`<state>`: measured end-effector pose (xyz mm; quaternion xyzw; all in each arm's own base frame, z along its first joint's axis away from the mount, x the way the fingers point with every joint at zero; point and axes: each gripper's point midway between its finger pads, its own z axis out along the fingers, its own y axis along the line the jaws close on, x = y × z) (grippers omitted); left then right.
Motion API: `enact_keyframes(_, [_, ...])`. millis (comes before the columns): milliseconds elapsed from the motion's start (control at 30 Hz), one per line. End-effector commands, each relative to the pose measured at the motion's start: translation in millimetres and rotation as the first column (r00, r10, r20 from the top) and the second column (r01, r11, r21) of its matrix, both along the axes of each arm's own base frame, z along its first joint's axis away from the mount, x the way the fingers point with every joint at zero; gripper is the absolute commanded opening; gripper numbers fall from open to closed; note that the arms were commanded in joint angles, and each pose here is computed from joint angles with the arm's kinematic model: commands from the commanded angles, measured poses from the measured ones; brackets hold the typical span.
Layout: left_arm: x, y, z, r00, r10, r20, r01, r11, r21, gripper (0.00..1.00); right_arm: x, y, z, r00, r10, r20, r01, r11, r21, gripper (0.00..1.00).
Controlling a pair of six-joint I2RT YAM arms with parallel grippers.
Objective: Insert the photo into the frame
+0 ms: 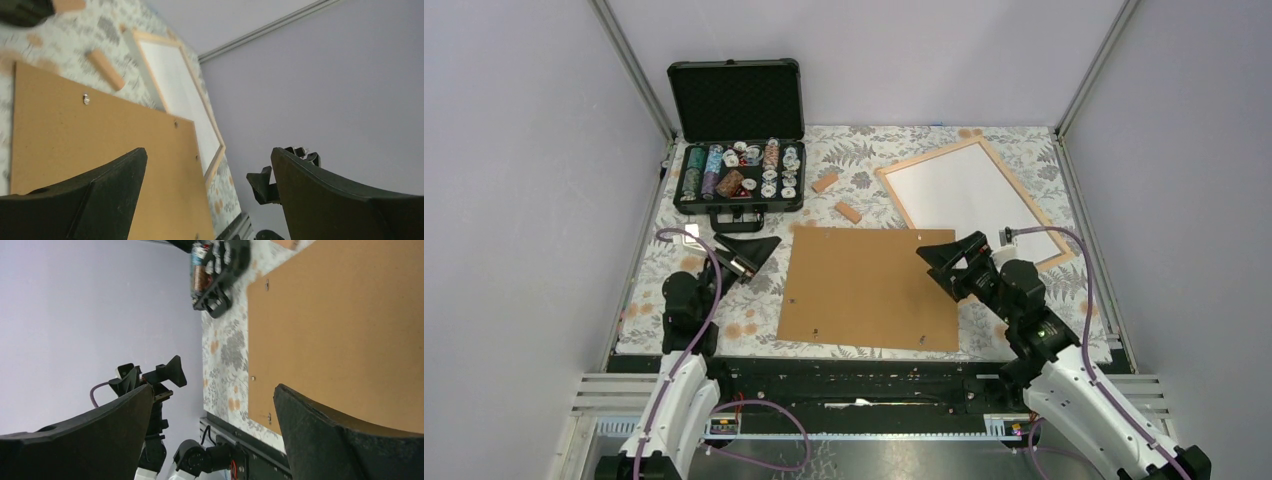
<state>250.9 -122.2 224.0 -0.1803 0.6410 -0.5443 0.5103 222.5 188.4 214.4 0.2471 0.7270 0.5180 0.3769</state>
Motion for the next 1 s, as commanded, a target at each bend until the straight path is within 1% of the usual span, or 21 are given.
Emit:
enact_keyframes(0, [-8.2,-7.3,-27.6,0.984,-0.056,-0.169,0.062,0.997,0.033,0.99,-9.7,-9.5,-17.7,0.988,-0.055,-0.145,0.057,0.998,0.014,0.98])
enact_keyframes(33, [-6.6,-3.7,-38.1,0.974,-0.029,-0.223,0.044,0.997,0.065,0.99,-9.7,-14.9,-23.6,0.987,-0.074,-0.142,0.069,0.997,-0.041,0.98])
enact_keyframes(100, [-4.6,4.9,-51.7,0.959,0.029,-0.282,0.015,0.989,0.150,0.99,-7.5,-23.1,-33.0,0.993,-0.076,-0.088,0.058,0.981,-0.185,0.98])
enact_keyframes(133, [-3.5,7.5,-52.5,0.959,0.044,-0.281,0.008,0.984,0.180,0.99,-5.4,-29.6,-41.7,0.993,-0.083,-0.081,0.058,0.959,-0.276,0.98])
enact_keyframes(200, [-2.3,10.0,-54.8,0.956,0.054,-0.289,0.013,0.974,0.226,0.99,-3.3,-46.1,-60.4,0.990,-0.091,-0.104,0.030,0.876,-0.482,0.98])
enact_keyframes(267, [-0.1,9.5,-55.8,0.954,0.041,-0.296,0.041,0.963,0.265,0.99,-2.0,-66.3,-80.6,0.983,-0.112,-0.148,-0.013,0.754,-0.656,0.97])
enact_keyframes(300, [1.3,10.3,-60.1,0.949,0.041,-0.311,0.052,0.957,0.285,0.99,-2.5,-76.3,-89.2,0.976,-0.131,-0.173,-0.033,0.698,-0.715,0.98])
enact_keyframes(333, [2.8,11.1,-65.5,0.944,0.042,-0.329,0.063,0.952,0.301,0.99,-2.9,-81.3,-98.5,0.973,-0.130,-0.192,-0.060,0.657,-0.751,0.98])
enact_keyframes(400, [5.5,12.4,-80.5,0.928,0.043,-0.369,0.085,0.942,0.323,0.99,-0.5,-92.6,-114.2,0.964,-0.147,-0.221,-0.089,0.604,-0.792,0.98])
enact_keyframes(433, [7.0,13.6,-88.6,0.919,0.049,-0.391,0.091,0.939,0.331,0.99,0.9,-96.5,-120.4,0.958,-0.153,-0.243,-0.107,0.595,-0.797,0.99])
enact_keyframes(467, [8.9,15.0,-96.9,0.909,0.057,-0.413,0.094,0.937,0.336,0.99,4.4,-98.7,-124.2,0.955,-0.152,-0.256,-0.116,0.602,-0.790,0.98])
enact_keyframes(500, [11.1,16.8,-103.9,0.900,0.070,-0.431,0.090,0.936,0.339,0.99,11.8,-97.7,-125.6,0.957,-0.147,-0.250,-0.107,0.624,-0.774,0.99])
enact_keyframes(600, [12.7,7.8,-123.4,0.872,0.070,-0.485,0.106,0.939,0.326,0.99,33.1,-93.0,-130.2,0.960,-0.112,-0.258,-0.100,0.721,-0.685,0.97])
enact_keyframes(667, [17.6,-0.1,-127.6,0.877,0.067,-0.476,0.107,0.939,0.327,0.99,46.5,-85.8,-131.2,0.961,-0.049,-0.272,-0.127,0.796,-0.591,0.90])
enact_keyframes(733, [21.2,-5.7,-133.4,0.876,0.067,-0.478,0.107,0.939,0.328,0.99,57.7,-77.3,-129.4,0.964,0.014,-0.264,-0.148,0.858,-0.492,0.82])
enact_keyframes(800, [23.9,-10.3,-138.4,0.876,0.052,-0.480,0.110,0.946,0.304,0.99,62.8,-71.3,-131.5,0.961,0.048,-0.272,-0.166,0.887,-0.432,0.80])
enact_keyframes(867, [28.9,-14.1,-139.0,0.887,0.032,-0.461,0.116,0.950,0.291,0.99,66.6,-77.0,-137.0,0.961,0.033,-0.275,-0.154,0.889,-0.432,0.79])
enact_keyframes(967, [31.5,-15.8,-149.1,0.881,0.028,-0.472,0.124,0.949,0.288,0.99,64.2,-86.1,-147.1,0.956,0.025,-0.292,-0.151,0.896,-0.418,0.78])
